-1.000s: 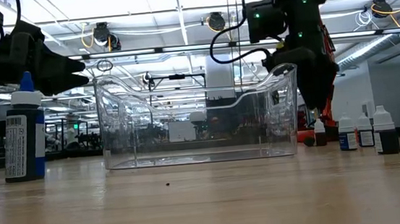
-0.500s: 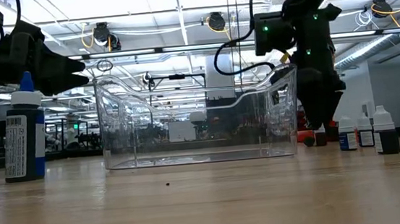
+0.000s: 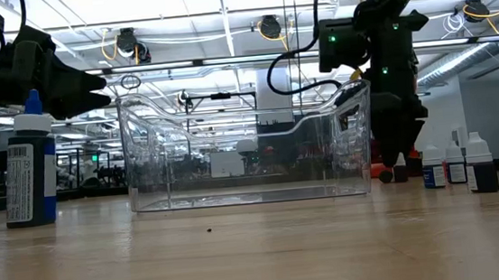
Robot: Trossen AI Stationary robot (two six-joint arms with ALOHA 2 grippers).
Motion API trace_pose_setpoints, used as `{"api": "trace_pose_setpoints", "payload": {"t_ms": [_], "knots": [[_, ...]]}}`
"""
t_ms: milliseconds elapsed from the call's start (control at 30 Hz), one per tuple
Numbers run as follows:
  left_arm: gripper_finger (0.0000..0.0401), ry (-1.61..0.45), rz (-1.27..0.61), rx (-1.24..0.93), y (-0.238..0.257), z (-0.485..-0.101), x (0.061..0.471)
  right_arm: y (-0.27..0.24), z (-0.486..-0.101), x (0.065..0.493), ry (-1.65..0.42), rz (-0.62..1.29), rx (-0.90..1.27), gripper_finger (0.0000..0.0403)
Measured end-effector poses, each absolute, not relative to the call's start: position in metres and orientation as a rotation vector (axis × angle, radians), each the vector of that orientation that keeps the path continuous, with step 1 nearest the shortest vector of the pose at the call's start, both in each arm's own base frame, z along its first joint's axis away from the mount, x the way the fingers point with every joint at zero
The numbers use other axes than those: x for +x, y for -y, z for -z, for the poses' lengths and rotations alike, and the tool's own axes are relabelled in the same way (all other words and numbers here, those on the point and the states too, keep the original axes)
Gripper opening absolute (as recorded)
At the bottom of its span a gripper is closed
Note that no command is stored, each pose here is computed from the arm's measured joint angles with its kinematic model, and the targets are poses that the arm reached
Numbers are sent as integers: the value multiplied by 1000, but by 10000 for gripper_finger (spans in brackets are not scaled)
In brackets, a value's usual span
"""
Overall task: Pick & Place food coloring
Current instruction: Put the small pink food coloring bottle into the transparent bin
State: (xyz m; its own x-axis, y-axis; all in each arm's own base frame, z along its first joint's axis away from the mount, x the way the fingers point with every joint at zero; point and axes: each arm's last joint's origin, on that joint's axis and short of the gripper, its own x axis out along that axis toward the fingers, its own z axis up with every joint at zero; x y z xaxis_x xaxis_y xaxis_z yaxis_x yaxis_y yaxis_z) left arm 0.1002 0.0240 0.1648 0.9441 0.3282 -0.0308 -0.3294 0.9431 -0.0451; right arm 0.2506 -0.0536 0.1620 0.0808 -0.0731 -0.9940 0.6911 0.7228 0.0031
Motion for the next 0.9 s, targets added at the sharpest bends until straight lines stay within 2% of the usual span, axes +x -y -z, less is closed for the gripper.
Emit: {"api": "trace_pose_setpoints", "payload": {"t_ms": [400, 900], "knots": [[379, -23, -335, -50, -24, -165, 100, 54, -162, 249, -1396, 623, 560, 216], [379, -23, -335, -50, -24, -165, 100, 54, -162, 249, -1399, 617, 552, 115]]}}
